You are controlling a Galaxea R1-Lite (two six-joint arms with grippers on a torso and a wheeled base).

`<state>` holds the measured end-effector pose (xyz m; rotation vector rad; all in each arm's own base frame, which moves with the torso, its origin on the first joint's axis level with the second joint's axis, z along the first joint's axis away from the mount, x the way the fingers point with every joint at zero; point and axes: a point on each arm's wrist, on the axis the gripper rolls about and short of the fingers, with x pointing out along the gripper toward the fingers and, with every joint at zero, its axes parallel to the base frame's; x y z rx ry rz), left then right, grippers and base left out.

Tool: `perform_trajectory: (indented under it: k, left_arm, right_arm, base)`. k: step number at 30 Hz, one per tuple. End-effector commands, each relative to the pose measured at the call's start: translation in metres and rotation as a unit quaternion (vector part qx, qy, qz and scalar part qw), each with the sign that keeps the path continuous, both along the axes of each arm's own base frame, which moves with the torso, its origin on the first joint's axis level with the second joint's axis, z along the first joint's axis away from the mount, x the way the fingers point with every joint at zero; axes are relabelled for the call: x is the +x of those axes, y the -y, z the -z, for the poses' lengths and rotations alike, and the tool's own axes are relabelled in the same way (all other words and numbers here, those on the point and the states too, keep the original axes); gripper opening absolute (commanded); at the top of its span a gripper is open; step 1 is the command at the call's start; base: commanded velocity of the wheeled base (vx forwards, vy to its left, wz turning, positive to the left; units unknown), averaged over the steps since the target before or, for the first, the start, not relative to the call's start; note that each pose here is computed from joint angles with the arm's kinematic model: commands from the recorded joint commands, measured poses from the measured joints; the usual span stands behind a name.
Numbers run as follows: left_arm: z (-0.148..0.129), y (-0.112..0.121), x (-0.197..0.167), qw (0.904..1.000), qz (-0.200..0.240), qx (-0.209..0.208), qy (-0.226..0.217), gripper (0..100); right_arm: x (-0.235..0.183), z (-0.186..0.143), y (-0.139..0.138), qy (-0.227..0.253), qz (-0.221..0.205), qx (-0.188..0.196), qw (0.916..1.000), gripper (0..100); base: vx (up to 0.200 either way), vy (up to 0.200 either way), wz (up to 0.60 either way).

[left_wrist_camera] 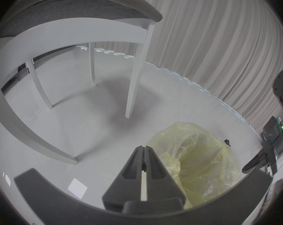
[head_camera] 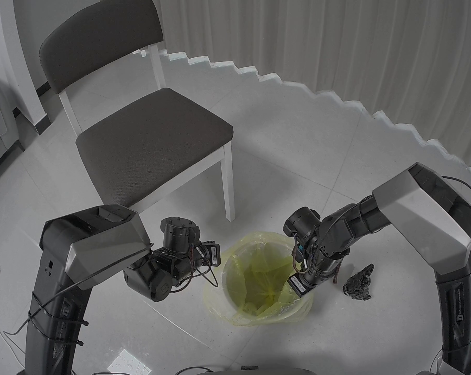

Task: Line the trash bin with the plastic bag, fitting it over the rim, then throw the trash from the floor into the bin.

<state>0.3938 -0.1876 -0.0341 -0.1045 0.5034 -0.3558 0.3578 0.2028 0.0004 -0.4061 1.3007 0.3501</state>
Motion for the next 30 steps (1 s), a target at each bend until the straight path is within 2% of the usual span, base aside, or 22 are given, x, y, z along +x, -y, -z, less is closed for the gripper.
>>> perform_trajectory:
  k: [1, 8, 14, 24, 25, 30]
  left_arm:
    - [0.001, 0.000, -0.001, 1.0000, 0.000, 0.001, -0.001, 0]
    - [0.002, 0.000, -0.001, 1.0000, 0.001, 0.002, -0.002, 0]
    - [0.002, 0.000, -0.001, 1.0000, 0.001, 0.001, -0.002, 0]
    - [0.004, 0.000, -0.001, 1.0000, 0.001, 0.002, -0.002, 0]
    - [0.003, 0.001, -0.001, 1.0000, 0.001, 0.002, -0.001, 0]
    - [0.003, 0.001, -0.001, 1.0000, 0.001, 0.002, -0.001, 0]
  right_arm:
    - [0.001, -0.002, -0.005, 0.009, -0.002, 0.005, 0.9999, 100]
    - [-0.002, 0.004, -0.012, 0.004, -0.009, 0.000, 0.9999, 100]
    - [0.002, 0.024, -0.013, -0.001, -0.004, -0.028, 0.9996, 100]
    - [0.004, 0.025, -0.014, -0.002, -0.005, -0.031, 0.9995, 100]
    - [0.004, 0.026, -0.014, -0.004, -0.005, -0.032, 0.9995, 0]
    - [0.006, 0.022, -0.012, -0.024, -0.001, -0.045, 0.9987, 0]
  base:
    - [0.000, 0.000, 0.00]
    - [0.000, 0.000, 0.00]
    - [0.000, 0.000, 0.00]
    - [0.000, 0.000, 0.00]
    - [0.000, 0.000, 0.00]
    - [0.000, 0.000, 0.00]
